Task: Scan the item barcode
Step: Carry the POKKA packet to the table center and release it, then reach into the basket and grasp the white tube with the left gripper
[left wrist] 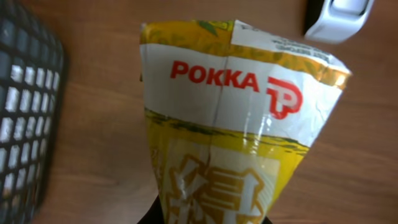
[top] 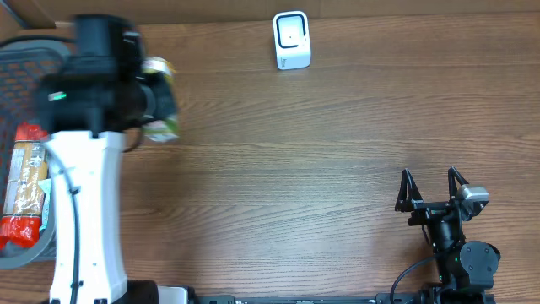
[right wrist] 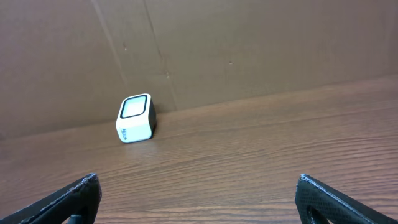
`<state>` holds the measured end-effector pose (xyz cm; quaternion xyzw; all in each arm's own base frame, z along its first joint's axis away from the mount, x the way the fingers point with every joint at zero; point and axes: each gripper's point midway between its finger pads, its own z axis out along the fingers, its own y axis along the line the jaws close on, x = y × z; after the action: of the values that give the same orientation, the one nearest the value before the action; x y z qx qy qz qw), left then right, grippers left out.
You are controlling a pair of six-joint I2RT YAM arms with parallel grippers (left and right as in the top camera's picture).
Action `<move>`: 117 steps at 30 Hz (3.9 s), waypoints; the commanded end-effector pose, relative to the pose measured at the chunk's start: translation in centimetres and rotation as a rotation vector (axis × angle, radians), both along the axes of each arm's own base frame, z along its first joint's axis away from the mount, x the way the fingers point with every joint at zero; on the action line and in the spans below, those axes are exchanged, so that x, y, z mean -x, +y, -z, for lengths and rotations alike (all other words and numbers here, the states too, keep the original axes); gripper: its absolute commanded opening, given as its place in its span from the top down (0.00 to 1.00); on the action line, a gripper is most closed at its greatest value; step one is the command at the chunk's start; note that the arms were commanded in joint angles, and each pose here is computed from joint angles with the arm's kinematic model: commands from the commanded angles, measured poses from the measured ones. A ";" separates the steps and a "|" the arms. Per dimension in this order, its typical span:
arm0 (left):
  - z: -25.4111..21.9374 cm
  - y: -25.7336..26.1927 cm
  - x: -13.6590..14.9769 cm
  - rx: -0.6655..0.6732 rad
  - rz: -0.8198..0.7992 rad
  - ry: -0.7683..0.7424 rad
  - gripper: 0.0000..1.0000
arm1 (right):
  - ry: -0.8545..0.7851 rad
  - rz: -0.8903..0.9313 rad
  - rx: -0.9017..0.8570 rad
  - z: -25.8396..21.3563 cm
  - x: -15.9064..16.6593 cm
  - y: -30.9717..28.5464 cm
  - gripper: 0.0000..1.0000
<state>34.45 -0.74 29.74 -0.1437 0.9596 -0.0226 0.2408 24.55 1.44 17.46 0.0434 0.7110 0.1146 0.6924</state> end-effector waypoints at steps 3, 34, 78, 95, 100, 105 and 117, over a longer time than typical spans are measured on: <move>6.7 -1.6 -1.0 -0.214 -0.175 0.118 0.96 | 0.000 -0.010 0.004 0.3 0.0 0.2 0.00; 4.9 -10.0 -8.3 -0.131 -0.021 0.124 0.58 | 0.000 -0.010 0.004 0.3 0.0 0.2 0.00; 22.5 28.1 2.9 0.233 -0.445 0.061 0.30 | 0.000 -0.010 0.004 0.3 0.0 0.2 0.00; 31.1 25.4 2.7 0.284 -0.372 0.271 0.96 | 0.000 -0.010 0.004 0.3 0.0 0.2 0.00; 29.2 27.2 2.3 0.263 -0.459 0.269 0.96 | 0.000 -0.010 0.004 0.3 0.0 0.2 0.00; 22.2 29.8 0.0 0.226 -0.470 0.204 0.96 | 0.000 -0.010 0.004 0.3 0.0 0.2 0.00; -7.7 28.4 0.9 -0.014 -0.490 -0.249 0.96 | 0.000 -0.010 0.004 0.3 0.0 0.2 0.00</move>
<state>35.30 29.83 28.97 -0.3691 0.8920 -0.0011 0.2609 24.56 1.43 17.43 0.0434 0.7114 0.1144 0.6921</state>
